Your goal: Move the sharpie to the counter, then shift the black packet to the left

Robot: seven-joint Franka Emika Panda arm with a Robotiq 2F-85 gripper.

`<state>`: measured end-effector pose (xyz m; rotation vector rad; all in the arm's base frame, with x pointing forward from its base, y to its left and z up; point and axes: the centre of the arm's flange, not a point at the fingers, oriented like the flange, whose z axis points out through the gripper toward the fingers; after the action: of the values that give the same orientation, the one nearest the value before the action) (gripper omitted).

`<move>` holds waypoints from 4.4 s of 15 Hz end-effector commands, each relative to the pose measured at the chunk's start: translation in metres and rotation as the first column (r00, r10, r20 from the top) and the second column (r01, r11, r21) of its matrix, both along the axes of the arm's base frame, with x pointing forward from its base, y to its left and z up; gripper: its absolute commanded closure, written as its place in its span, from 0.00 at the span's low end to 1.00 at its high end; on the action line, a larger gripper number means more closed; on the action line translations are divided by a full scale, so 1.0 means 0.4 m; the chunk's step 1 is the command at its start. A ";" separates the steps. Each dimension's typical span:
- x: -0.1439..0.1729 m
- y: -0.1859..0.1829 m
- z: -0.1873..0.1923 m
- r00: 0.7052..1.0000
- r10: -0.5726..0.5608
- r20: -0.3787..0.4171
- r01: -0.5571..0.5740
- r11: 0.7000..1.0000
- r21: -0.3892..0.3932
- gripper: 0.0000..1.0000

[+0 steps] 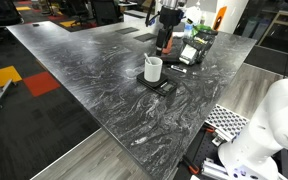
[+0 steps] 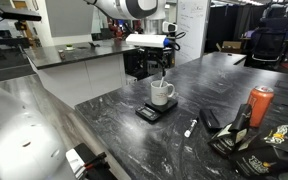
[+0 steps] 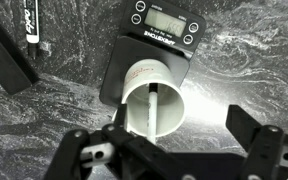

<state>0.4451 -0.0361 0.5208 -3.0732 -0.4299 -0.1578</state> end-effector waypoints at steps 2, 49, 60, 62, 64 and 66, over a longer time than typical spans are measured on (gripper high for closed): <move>0.018 -0.043 -0.049 0.999 0.005 0.043 -0.006 1.000 0.020 0.32; 0.140 0.003 -0.062 0.979 0.202 -0.038 -0.199 0.978 0.062 0.97; 0.002 -0.130 0.264 0.951 -0.128 0.282 0.161 0.982 -0.096 0.97; -0.007 -0.217 0.227 0.941 -0.237 0.243 0.262 0.962 -0.075 0.97; -0.009 -0.317 0.156 0.928 -0.324 0.182 0.334 0.942 -0.022 0.97; -0.005 -0.402 0.075 0.920 -0.375 0.116 0.375 0.927 0.023 0.97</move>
<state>0.4340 -0.1553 0.5945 -3.1790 0.0477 -0.4707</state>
